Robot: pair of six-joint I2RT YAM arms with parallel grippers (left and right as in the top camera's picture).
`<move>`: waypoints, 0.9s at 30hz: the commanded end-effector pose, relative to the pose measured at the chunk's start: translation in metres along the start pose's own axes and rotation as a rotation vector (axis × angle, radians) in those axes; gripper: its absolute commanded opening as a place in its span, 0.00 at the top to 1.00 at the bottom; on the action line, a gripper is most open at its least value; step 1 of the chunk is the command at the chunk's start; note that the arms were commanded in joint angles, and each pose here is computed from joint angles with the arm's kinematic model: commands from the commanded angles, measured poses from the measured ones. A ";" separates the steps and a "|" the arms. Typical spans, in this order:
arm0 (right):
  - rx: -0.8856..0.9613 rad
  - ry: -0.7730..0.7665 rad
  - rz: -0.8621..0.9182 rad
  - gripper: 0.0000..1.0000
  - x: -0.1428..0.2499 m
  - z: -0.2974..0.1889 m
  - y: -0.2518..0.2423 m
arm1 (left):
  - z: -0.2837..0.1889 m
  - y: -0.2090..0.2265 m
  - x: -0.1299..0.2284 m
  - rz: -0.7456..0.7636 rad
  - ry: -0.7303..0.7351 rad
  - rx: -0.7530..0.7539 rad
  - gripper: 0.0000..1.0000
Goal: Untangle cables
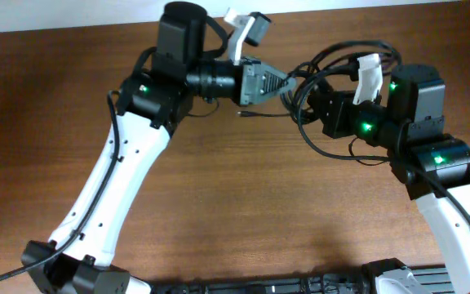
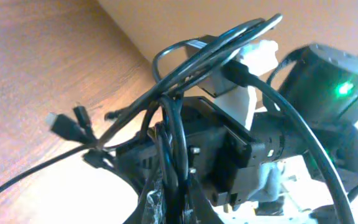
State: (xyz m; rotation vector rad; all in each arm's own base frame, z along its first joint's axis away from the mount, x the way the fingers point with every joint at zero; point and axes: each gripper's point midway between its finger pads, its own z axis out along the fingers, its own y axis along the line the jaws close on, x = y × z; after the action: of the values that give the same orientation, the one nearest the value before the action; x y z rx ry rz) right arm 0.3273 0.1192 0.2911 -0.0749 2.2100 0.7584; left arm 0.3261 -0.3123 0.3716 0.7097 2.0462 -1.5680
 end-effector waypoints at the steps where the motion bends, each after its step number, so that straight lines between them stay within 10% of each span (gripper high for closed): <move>1: 0.260 0.026 0.049 0.96 0.014 0.001 -0.061 | -0.057 -0.012 -0.040 -0.007 -0.147 -0.013 1.00; 8: 0.260 0.030 0.051 0.96 0.015 0.001 -0.062 | -0.084 0.007 -0.061 -0.208 -0.249 -0.057 0.94; 16: 0.248 0.030 0.051 0.96 0.015 0.002 -0.059 | -0.076 0.005 -0.054 -0.081 -0.214 -0.066 0.35; 27: 0.029 -0.064 -0.013 0.96 -0.015 0.007 -0.019 | -0.050 0.045 -0.002 -0.204 -0.092 -0.323 0.27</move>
State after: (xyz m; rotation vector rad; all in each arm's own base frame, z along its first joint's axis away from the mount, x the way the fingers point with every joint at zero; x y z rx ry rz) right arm 0.3500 0.0983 0.2753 -0.0145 2.1965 0.6672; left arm 0.3594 -0.2489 0.3462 0.2602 2.3091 -1.3911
